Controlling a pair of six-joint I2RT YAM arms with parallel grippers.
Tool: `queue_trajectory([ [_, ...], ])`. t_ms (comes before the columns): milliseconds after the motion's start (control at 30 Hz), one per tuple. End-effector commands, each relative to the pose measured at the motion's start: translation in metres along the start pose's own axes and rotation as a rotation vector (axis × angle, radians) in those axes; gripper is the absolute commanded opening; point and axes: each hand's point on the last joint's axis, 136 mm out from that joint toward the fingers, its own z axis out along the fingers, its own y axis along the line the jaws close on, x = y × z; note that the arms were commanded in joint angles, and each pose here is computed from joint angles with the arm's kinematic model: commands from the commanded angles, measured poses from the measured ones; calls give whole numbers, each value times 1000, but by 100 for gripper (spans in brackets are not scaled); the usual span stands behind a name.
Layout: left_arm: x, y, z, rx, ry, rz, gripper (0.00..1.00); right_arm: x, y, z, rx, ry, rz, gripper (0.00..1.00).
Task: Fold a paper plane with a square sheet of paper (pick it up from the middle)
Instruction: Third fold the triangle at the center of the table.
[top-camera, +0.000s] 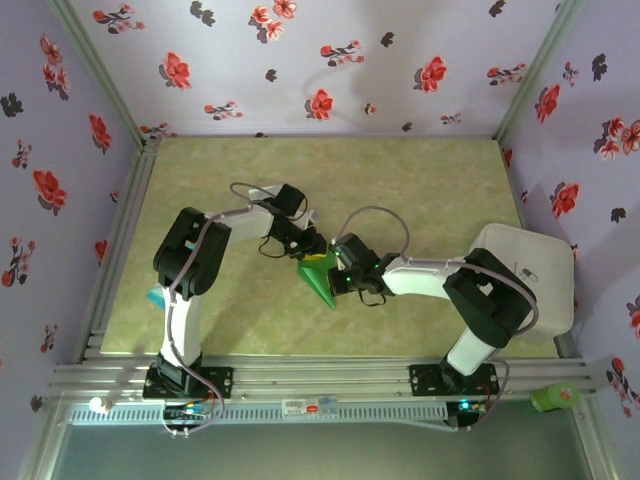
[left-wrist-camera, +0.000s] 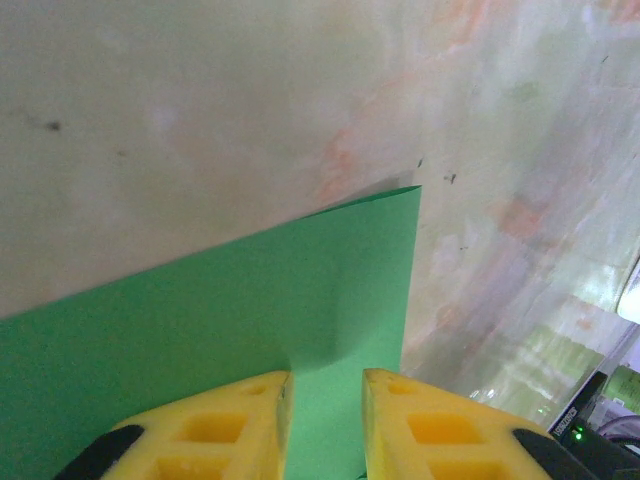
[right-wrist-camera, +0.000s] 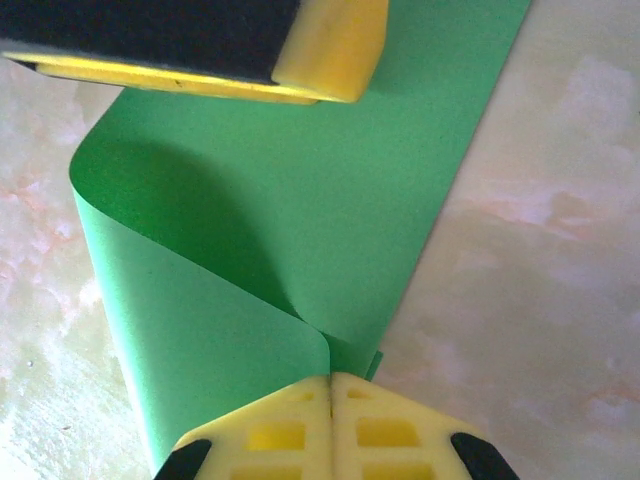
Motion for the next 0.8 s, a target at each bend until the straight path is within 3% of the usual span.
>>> queue_trajectory([
  [0,11,21,7,-75,18,-26,27,-8,0,2,5,-9,-3,0],
  [767,11,22,8,-75,19,-25,27,-8,2,4,-3,-8,0,0],
])
